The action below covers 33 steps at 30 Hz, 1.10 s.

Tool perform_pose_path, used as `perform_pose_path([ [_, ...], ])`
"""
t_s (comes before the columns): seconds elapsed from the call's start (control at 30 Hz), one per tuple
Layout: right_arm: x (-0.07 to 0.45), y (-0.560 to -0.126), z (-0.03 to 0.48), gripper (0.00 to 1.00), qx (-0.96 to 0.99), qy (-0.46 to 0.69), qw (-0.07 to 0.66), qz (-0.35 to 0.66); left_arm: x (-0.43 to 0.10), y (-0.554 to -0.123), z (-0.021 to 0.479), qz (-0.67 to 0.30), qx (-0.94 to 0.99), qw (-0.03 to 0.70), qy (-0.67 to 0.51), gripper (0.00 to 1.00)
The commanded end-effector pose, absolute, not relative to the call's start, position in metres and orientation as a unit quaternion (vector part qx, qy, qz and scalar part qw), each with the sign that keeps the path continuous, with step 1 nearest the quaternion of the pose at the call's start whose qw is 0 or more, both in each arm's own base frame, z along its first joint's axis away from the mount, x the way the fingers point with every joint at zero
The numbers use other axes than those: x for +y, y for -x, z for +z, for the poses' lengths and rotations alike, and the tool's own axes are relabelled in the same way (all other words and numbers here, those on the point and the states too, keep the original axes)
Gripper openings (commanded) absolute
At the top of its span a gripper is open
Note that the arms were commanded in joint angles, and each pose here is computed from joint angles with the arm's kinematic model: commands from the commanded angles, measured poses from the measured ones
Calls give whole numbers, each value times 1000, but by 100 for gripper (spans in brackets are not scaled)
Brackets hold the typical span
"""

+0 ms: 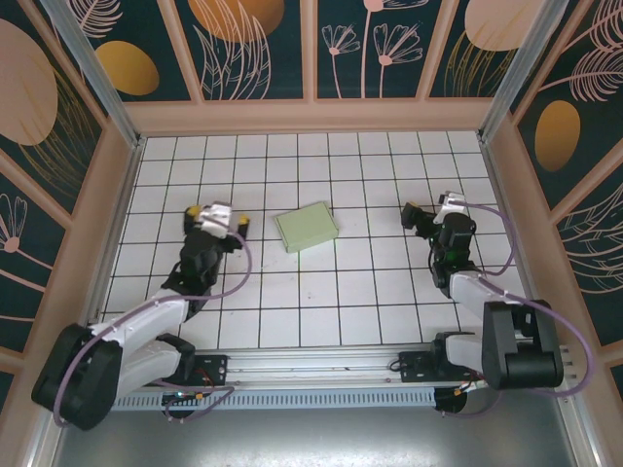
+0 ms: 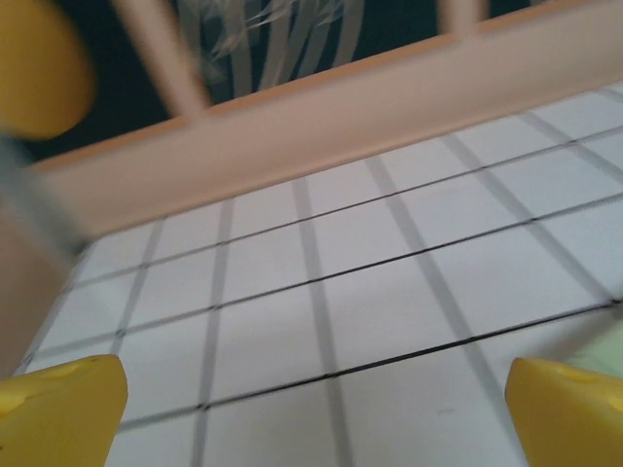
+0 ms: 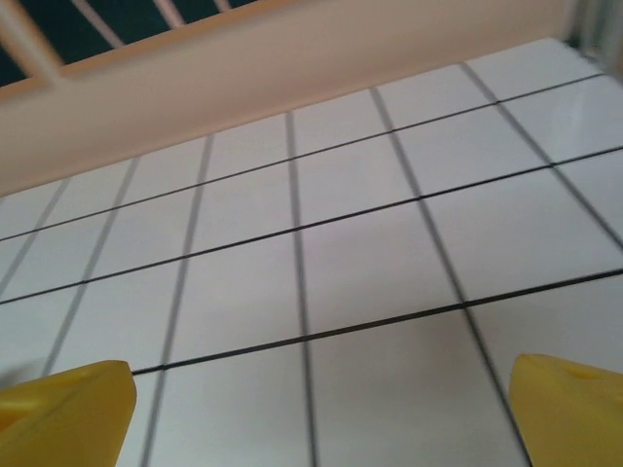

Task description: Fold the paper box

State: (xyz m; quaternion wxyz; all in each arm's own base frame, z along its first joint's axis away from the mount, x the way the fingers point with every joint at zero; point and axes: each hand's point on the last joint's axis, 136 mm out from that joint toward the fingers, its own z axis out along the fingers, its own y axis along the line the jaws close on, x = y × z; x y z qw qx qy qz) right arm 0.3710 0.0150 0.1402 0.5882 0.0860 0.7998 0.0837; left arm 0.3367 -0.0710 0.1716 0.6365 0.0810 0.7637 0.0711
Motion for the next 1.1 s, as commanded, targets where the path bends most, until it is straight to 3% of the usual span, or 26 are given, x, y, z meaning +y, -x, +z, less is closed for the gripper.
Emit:
perform_pose_path([
  [0.0,-8,-380,171,99,745,-103,658,34,-14,-331,183,78,733,674,46,99],
  [0.2,-30,-385,170,99,738,-114,665,5,12,-331,161,68,731,675,72,99],
  [0.3,-35,-386,149,99,758,-113,642,-6,13,-341,157,64,728,678,72,99],
  [0.43,-29,-372,135,99,737,-98,668,18,16,-353,164,39,704,705,75,99],
  [0.6,-20,-372,127,99,738,-73,670,30,16,-377,138,19,733,677,63,99],
  [1.07,-18,-374,127,99,740,-71,669,27,23,-376,136,30,735,673,80,99],
])
